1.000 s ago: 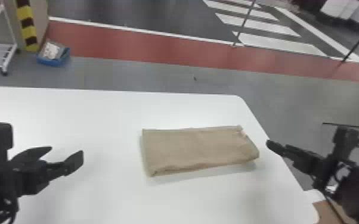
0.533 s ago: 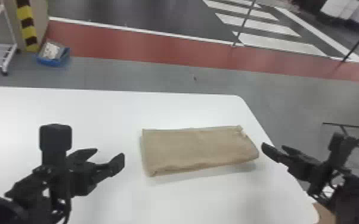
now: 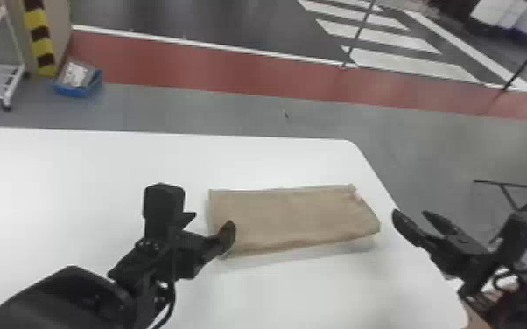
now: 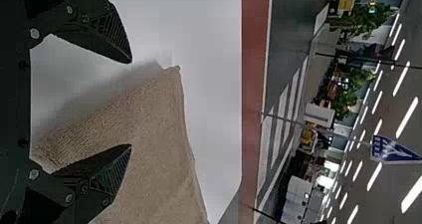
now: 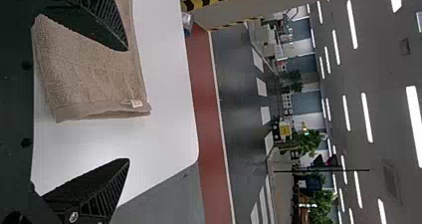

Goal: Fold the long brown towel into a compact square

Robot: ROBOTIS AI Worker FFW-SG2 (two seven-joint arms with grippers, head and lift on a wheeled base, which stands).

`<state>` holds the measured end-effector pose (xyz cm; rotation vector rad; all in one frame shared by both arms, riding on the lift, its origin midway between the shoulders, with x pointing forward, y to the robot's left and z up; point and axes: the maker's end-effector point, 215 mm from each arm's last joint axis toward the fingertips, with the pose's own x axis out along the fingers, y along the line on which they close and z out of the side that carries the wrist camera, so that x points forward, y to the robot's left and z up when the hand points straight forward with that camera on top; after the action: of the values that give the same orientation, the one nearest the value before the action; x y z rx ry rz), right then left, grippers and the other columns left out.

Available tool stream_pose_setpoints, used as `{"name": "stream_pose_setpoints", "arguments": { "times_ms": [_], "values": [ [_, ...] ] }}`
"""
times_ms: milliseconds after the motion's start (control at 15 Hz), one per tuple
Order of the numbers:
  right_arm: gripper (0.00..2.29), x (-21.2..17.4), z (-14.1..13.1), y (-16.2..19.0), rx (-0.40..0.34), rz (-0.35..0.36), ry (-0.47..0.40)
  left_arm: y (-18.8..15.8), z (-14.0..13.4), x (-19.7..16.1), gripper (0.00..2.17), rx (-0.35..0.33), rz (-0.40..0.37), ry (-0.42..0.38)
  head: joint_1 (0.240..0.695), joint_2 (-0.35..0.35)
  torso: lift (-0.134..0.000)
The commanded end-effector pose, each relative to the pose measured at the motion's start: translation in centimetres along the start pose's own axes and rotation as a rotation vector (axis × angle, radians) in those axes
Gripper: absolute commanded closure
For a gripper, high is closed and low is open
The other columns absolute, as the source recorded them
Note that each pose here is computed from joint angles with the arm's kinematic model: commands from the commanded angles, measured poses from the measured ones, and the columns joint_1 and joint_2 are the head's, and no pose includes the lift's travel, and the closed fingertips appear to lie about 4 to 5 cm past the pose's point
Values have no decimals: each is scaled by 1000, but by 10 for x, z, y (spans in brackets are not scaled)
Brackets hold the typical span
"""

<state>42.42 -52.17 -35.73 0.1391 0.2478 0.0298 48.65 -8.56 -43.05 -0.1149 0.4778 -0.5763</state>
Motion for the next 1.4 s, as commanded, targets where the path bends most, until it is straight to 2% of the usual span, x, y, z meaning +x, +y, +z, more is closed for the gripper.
{"name": "stream_pose_setpoints", "arguments": {
  "times_ms": [0, 133, 467, 533, 667, 733, 1067, 1133, 1200, 1333],
  "values": [
    [93, -9, -3, -13, 3, -17, -5, -6, -3, 10, 340, 3, -4, 15, 695, -350, -124],
    [93, -14, 11, -14, -23, 6, -80, -8, -6, 16, 340, 13, 13, 26, 695, -350, -124],
    [93, -10, 18, -8, -41, 18, -110, -8, -15, 16, 370, 32, 16, 54, 695, -350, -124],
    [93, -9, 19, -7, -41, 20, -109, -10, -17, 16, 481, 43, 16, 56, 695, -350, -124],
    [93, -9, 21, -5, -41, 23, -112, -9, -20, 15, 488, 44, 18, 61, 695, -350, -124],
    [93, -10, 22, -5, -37, 23, -114, -8, -23, 14, 637, 46, 20, 64, 695, -350, -124],
    [93, -11, 23, -5, -35, 23, -114, -7, -35, 11, 643, 50, 16, 91, 695, -350, -124],
    [93, -12, 25, -5, -35, 22, -117, -7, -36, 10, 694, 53, 16, 96, 695, -350, -124],
    [93, -13, 26, -4, -30, 22, -120, -7, -39, 8, 907, 47, 21, 99, 695, -350, -124],
    [93, -14, 28, -6, -29, 19, -122, -6, -38, 3, 1008, 57, 24, 101, 695, -350, -124]
  ]
}}
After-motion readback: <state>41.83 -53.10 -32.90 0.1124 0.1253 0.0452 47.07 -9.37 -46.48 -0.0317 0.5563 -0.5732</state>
